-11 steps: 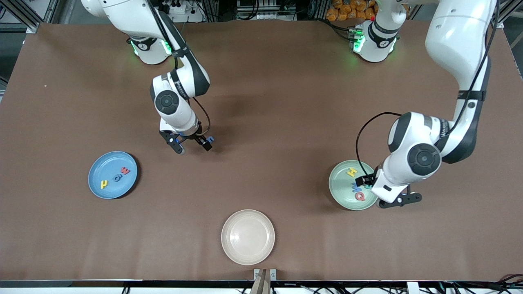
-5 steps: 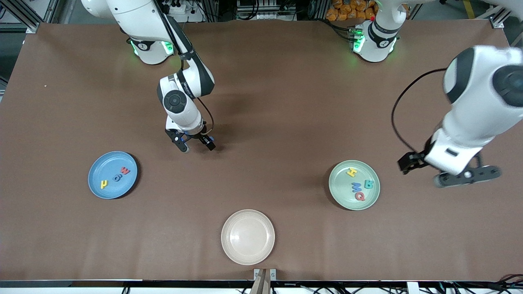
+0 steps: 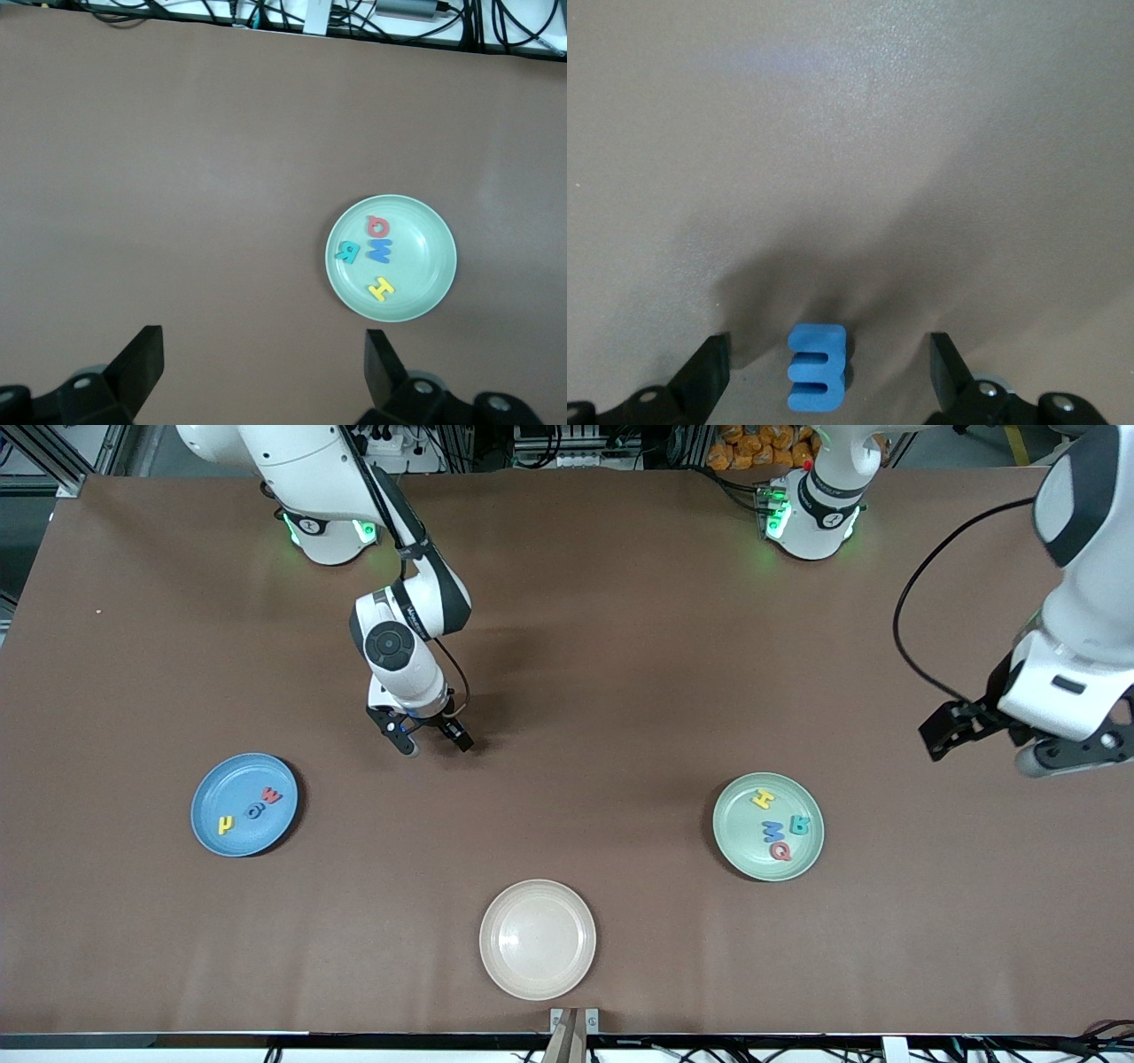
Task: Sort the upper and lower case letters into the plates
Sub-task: 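Release the H and raise the left gripper while the right gripper lifts E, then carry the blue E to the blue plate with the right gripper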
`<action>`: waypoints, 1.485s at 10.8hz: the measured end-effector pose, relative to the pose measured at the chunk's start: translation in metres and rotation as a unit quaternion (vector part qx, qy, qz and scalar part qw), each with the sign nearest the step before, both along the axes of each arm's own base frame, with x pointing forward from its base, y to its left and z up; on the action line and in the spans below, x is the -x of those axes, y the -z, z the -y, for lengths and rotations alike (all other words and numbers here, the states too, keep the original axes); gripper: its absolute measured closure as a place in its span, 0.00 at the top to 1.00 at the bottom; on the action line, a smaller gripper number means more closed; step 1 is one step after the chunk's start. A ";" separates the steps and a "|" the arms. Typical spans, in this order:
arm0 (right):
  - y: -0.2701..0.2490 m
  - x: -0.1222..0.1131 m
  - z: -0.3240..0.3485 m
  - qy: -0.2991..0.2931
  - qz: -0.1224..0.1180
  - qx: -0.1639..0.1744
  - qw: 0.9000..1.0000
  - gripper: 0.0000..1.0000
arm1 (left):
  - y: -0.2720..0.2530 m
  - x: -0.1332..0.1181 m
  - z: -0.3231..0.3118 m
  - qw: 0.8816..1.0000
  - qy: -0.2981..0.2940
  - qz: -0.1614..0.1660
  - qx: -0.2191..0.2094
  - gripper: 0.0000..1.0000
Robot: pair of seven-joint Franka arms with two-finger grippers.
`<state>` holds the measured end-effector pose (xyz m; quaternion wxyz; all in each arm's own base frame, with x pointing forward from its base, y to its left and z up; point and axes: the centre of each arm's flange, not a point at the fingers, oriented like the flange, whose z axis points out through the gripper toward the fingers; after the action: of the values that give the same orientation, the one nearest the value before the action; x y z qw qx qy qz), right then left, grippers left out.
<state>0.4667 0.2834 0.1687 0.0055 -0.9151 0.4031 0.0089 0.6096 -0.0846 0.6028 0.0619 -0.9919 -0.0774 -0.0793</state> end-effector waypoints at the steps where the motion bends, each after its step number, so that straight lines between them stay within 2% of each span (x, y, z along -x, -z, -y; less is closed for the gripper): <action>1: 0.000 0.000 -0.001 -0.001 0.000 0.000 1.000 1.00 | -0.010 0.007 -0.003 1.000 -0.004 -0.001 -0.002 1.00; 2: 0.000 0.001 -0.002 -0.002 0.000 -0.001 1.000 0.99 | -0.016 0.013 -0.004 1.000 -0.005 -0.004 -0.003 1.00; 7: -0.010 0.001 -0.012 -0.008 0.017 -0.010 1.000 0.28 | -0.037 0.027 -0.022 1.000 0.015 -0.008 0.016 1.00; 10: -0.010 -0.001 -0.010 -0.009 0.018 -0.010 1.000 0.27 | -0.048 0.036 -0.028 1.000 0.015 -0.008 0.018 1.00; 12: -0.017 -0.019 0.006 -0.017 0.028 -0.012 0.999 0.27 | -0.049 0.036 -0.028 1.000 0.014 -0.008 0.018 1.00; 13: -0.025 -0.039 0.022 -0.019 0.029 -0.014 0.999 0.27 | -0.049 0.037 -0.029 1.000 0.013 -0.010 0.018 1.00; 16: -0.087 -0.124 0.099 -0.040 -0.011 -0.023 0.999 0.27 | -0.053 0.045 -0.034 0.998 0.004 -0.031 0.046 1.00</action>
<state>0.5904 0.1849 0.2558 0.0214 -0.9302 0.3654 0.0285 0.5643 -0.0511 0.6559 0.0185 -0.9960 -0.0746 -0.0448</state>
